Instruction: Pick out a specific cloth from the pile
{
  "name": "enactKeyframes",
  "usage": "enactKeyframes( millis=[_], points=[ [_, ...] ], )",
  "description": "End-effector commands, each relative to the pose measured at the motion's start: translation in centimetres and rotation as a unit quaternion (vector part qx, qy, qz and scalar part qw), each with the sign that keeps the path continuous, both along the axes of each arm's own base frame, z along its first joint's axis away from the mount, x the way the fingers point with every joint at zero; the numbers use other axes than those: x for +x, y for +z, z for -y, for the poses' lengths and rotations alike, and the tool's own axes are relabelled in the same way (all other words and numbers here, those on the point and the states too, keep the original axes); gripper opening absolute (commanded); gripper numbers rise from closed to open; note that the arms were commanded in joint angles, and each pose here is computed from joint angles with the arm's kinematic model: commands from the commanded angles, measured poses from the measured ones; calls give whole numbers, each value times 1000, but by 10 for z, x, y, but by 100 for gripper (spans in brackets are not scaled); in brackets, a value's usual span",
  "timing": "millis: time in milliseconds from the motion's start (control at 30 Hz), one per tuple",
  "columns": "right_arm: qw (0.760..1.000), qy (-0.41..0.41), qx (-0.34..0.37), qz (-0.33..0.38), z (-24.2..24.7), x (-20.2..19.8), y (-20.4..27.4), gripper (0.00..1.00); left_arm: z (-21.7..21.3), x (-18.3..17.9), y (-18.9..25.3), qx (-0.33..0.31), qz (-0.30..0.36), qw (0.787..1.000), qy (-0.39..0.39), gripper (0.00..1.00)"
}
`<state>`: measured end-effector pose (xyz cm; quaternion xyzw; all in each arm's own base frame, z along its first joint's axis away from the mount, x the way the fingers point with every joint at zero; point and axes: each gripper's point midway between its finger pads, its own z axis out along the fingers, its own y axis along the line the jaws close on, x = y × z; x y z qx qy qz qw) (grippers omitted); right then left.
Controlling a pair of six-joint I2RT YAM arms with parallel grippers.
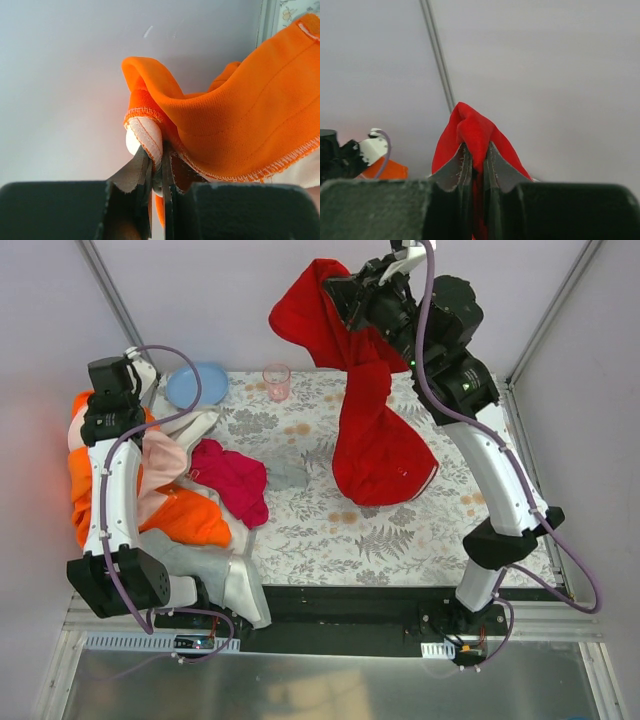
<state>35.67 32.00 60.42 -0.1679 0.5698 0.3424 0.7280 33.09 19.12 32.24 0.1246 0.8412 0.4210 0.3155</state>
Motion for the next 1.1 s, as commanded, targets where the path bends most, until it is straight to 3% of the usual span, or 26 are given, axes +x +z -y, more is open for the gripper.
enactKeyframes(
  millis=[0, 100, 167, 200, 233, 333, 433, 500, 600, 733, 800, 867, 1000, 1067],
  points=[
    [988, -103, 50, 104, 80, -13, 75, 0, -4, -5, 2, 9, 4, 1000, 3, 0],
    [978, -178, 59, 88, 139, 12, 76, 0, 2, -4, -15, -1, -30, 999, -16, 0],
    [968, -229, 63, 83, 182, 25, 76, 0, 9, -5, -28, -13, -51, 998, -29, 28],
    [962, -253, 61, 80, 198, 30, 75, 0, 15, -9, -37, -27, -71, 996, -39, 48],
    [954, -284, 57, 83, 221, 35, 76, 0, 23, -13, -44, -46, -86, 994, -50, 62],
    [928, -357, 59, 89, 273, 49, 77, 0, 58, -24, -57, -127, -119, 980, -99, 77],
    [901, -413, 81, 103, 320, 77, 77, 0, 117, -44, -63, -253, -154, 936, -189, 83],
    [885, -435, 97, 132, 346, 91, 83, 0, 143, -51, -59, -298, -163, 915, -218, 84],
    [866, -461, 111, 161, 373, 114, 85, 0, 160, -54, -59, -323, -170, 903, -228, 84],
    [838, -471, 166, 219, 417, 120, 101, 0, 162, -47, -63, -330, -176, 903, -212, 86],
    [845, -460, 158, 222, 423, 131, 93, 0, 160, -44, -64, -330, -180, 905, -202, 88],
    [865, -453, 130, 175, 424, 162, 59, 0, 162, -40, -65, -336, -180, 903, -198, 89],
    [913, -403, 56, 15, 407, 227, -61, 0, 171, -33, -60, -344, -173, 900, -205, 90],
    [918, -387, 47, -68, 401, 242, -130, 0, 176, -31, -60, -342, -176, 899, -212, 90]
  ],
)
